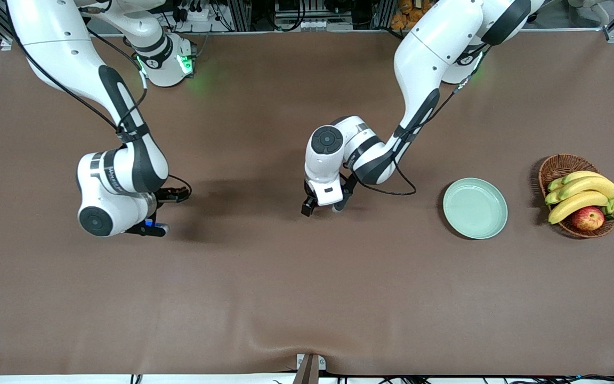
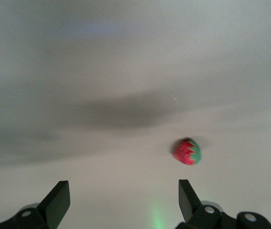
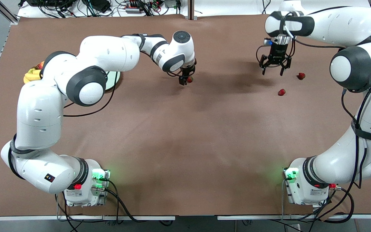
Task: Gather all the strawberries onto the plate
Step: 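Grasp the strawberry with the left gripper while the right gripper grasps another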
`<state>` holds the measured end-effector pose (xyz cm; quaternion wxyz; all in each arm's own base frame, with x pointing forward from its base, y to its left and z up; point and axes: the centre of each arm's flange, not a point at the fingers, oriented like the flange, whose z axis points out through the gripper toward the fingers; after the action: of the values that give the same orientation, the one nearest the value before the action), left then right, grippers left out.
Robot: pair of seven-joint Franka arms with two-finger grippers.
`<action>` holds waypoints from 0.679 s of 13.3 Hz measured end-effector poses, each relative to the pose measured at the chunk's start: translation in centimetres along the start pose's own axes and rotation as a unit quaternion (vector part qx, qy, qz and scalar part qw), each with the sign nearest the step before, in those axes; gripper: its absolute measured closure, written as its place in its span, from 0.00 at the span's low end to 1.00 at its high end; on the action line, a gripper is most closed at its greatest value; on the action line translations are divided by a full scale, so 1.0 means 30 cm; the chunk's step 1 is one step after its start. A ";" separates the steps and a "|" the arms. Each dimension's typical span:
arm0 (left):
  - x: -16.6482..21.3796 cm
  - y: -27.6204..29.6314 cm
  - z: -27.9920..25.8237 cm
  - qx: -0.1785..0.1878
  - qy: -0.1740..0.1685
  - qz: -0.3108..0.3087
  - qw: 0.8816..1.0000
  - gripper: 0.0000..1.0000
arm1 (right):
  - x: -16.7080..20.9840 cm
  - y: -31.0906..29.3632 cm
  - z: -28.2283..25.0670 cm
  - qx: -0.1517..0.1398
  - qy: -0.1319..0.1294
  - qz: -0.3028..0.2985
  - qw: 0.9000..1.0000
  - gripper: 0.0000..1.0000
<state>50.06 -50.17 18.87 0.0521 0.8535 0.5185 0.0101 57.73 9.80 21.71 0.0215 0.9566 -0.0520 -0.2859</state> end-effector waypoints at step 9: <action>-0.027 -0.020 0.037 0.007 0.002 0.002 1.000 0.50 | 0.025 0.235 0.213 -0.019 -0.024 -0.043 0.999 0.00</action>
<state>49.24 -50.71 17.73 0.0446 0.8551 0.5166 0.0082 54.23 2.64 16.46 0.0261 0.9504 -0.0059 -0.3100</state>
